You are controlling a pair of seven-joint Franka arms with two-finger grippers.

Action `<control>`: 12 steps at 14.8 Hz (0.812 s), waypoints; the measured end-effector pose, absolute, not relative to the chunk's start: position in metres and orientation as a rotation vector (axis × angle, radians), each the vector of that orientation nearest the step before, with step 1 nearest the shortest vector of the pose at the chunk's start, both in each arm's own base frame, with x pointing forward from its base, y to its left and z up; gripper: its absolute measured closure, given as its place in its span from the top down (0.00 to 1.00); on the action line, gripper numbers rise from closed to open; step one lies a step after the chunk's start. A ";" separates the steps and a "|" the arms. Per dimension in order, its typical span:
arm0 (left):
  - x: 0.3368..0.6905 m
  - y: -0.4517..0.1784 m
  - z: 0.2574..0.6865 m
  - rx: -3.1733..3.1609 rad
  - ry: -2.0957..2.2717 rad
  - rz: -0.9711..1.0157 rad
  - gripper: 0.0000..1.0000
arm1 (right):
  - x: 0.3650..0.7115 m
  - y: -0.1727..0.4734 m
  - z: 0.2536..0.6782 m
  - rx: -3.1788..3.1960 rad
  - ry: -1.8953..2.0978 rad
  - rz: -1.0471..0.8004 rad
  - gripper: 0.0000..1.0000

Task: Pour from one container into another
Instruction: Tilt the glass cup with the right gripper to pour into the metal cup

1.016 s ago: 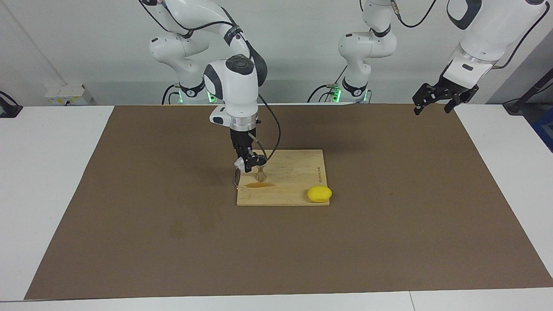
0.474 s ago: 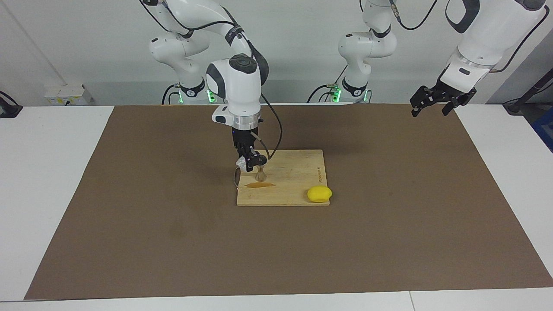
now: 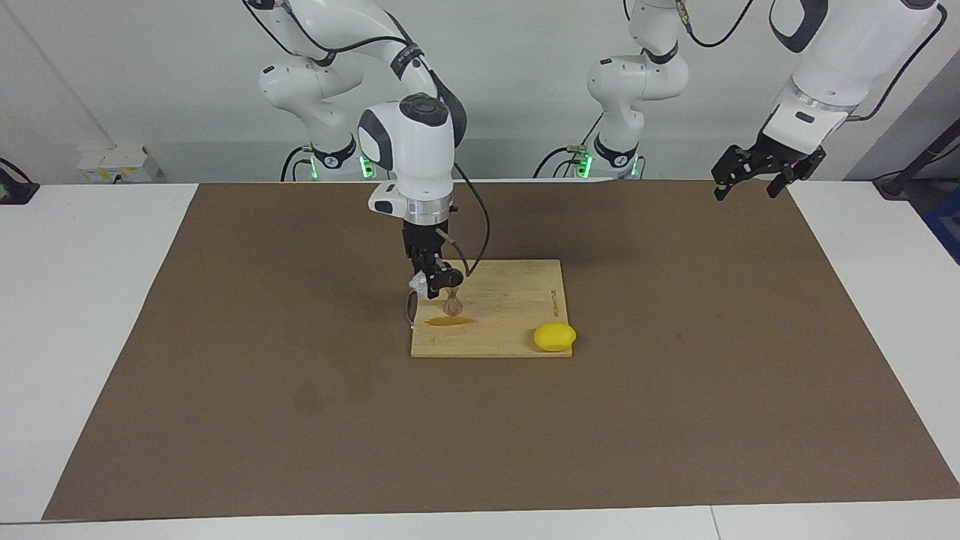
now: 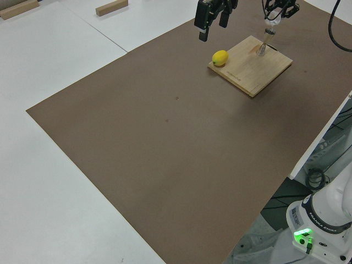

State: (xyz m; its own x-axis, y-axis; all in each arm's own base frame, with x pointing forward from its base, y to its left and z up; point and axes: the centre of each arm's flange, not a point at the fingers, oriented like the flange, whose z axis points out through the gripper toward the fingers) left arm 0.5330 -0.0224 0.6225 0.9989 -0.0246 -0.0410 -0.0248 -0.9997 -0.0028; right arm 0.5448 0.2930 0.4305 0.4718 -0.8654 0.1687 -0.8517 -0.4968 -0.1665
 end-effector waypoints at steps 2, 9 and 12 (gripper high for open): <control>0.534 -0.024 0.623 -3.139 0.042 0.054 1.00 | 0.545 0.293 0.431 -2.643 1.545 -0.357 0.51; 0.533 -0.030 0.630 -3.201 0.044 0.035 1.00 | 0.549 0.284 0.430 -2.541 1.646 -0.213 0.51; 0.533 -0.029 0.630 -3.200 0.041 0.037 1.00 | 0.557 0.269 0.430 -2.449 1.731 -0.113 0.51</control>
State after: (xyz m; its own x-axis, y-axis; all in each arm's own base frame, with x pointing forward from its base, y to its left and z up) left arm 0.5327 -0.0292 0.6303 0.9994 -0.0265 -0.0223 -0.0252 -0.9979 0.0590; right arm 0.5570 0.2685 0.4295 0.3350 -0.9420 -0.0200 -0.9315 -0.3279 -0.1577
